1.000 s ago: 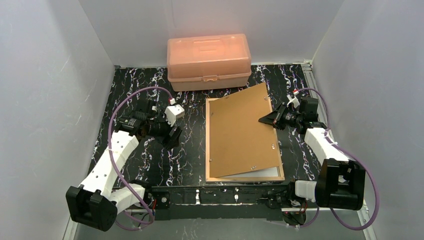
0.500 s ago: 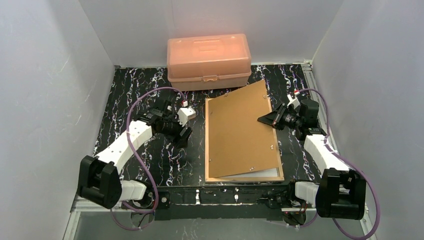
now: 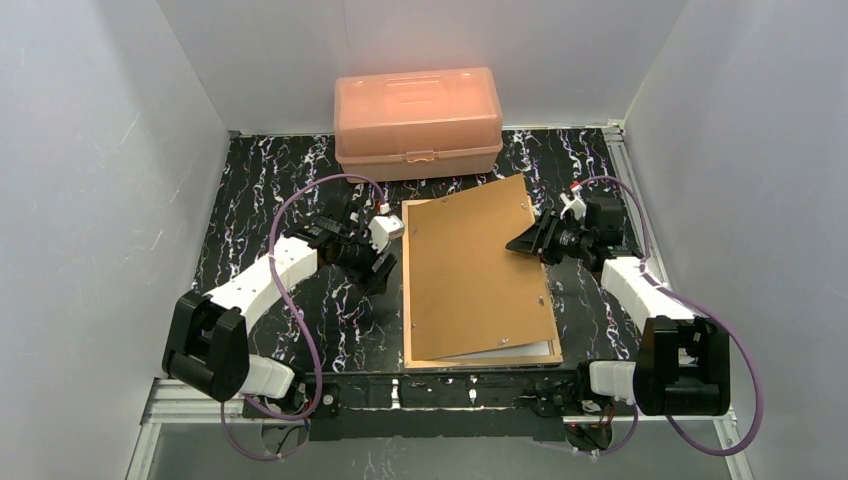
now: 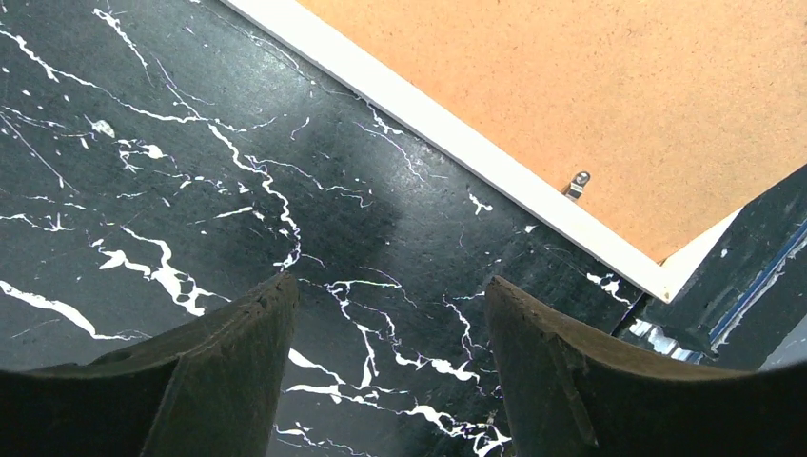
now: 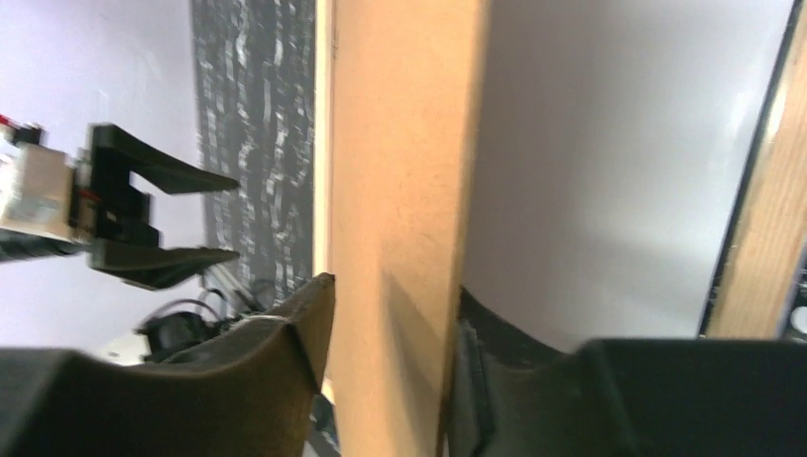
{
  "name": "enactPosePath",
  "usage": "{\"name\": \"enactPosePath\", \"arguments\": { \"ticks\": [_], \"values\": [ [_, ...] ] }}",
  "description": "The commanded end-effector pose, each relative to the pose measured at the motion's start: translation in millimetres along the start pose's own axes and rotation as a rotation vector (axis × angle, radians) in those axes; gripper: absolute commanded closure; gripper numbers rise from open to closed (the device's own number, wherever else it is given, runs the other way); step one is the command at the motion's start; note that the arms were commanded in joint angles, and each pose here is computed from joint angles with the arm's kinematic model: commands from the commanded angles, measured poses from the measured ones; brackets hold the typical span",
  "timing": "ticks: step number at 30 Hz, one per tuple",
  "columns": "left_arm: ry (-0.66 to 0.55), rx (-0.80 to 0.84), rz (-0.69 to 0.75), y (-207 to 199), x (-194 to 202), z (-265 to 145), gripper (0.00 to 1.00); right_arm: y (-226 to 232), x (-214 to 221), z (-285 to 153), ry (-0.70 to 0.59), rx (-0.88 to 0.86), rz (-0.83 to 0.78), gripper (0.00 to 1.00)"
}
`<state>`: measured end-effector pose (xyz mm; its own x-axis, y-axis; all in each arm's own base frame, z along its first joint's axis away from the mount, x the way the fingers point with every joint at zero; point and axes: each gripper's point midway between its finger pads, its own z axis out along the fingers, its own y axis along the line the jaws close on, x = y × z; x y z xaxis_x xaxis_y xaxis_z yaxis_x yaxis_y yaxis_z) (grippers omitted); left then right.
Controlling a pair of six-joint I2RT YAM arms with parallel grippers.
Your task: Put the photo into the frame
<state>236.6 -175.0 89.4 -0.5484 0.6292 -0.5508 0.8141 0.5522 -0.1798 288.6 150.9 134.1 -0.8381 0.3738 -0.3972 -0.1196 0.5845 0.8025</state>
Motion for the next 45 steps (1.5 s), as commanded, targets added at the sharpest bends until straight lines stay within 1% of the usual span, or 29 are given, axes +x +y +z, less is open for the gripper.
{"name": "enactPosePath", "arguments": {
  "ticks": [1, 2, 3, 6, 9, 11, 14, 15, 24, 32, 37, 39, 42, 44, 45],
  "values": [
    [-0.005, 0.003, 0.017, -3, 2, -2, 0.31, -4, -7, 0, 0.024, 0.113, -0.139, 0.41],
    [-0.005, 0.001, 0.019, -3, 3, -2, 0.31, -5, -7, 0, 0.04, 0.15, -0.154, 0.36],
    [-0.005, 0.001, 0.02, -3, 3, -2, 0.31, -8, -4, 1, 0.059, 0.184, -0.17, 0.35],
    [-0.015, -0.005, 0.023, -3, 2, -4, 0.31, -10, -3, 5, 0.095, 0.292, -0.228, 0.25],
    [-0.023, -0.007, 0.025, -4, 1, -6, 0.31, -16, 5, 10, 0.162, 0.415, -0.283, 0.2],
    [-0.026, -0.012, 0.027, -4, 2, -7, 0.31, -19, 8, 12, 0.183, 0.477, -0.31, 0.16],
    [-0.022, -0.014, 0.029, -5, 6, -7, 0.31, -28, 12, 11, 0.203, 0.541, -0.321, 0.02],
    [-0.02, -0.015, 0.031, -5, 8, -6, 0.31, -30, 13, 10, 0.206, 0.56, -0.323, 0.01],
    [-0.026, -0.015, 0.034, -8, 11, -8, 0.33, -43, 12, 7, 0.227, 0.671, -0.364, 0.01],
    [-0.033, -0.02, 0.036, -8, 11, -10, 0.33, -39, 23, 22, 0.257, 0.614, -0.349, 0.01],
    [-0.031, -0.024, 0.034, -8, 12, -10, 0.34, -28, 11, 23, 0.197, 0.59, -0.356, 0.01],
    [-0.029, -0.019, 0.031, -8, 12, -9, 0.34, -17, 7, 27, 0.163, 0.547, -0.348, 0.03],
    [-0.026, 0.004, 0.019, -13, 14, -9, 0.34, 9, 17, 40, 0.129, 0.424, -0.341, 0.08],
    [-0.025, 0.022, 0.0, -17, 15, -10, 0.34, 34, 28, 50, 0.113, 0.321, -0.362, 0.16],
    [-0.021, 0.031, -0.016, -20, 16, -10, 0.34, 43, 37, 54, 0.119, 0.276, -0.352, 0.22]
  ]
}}
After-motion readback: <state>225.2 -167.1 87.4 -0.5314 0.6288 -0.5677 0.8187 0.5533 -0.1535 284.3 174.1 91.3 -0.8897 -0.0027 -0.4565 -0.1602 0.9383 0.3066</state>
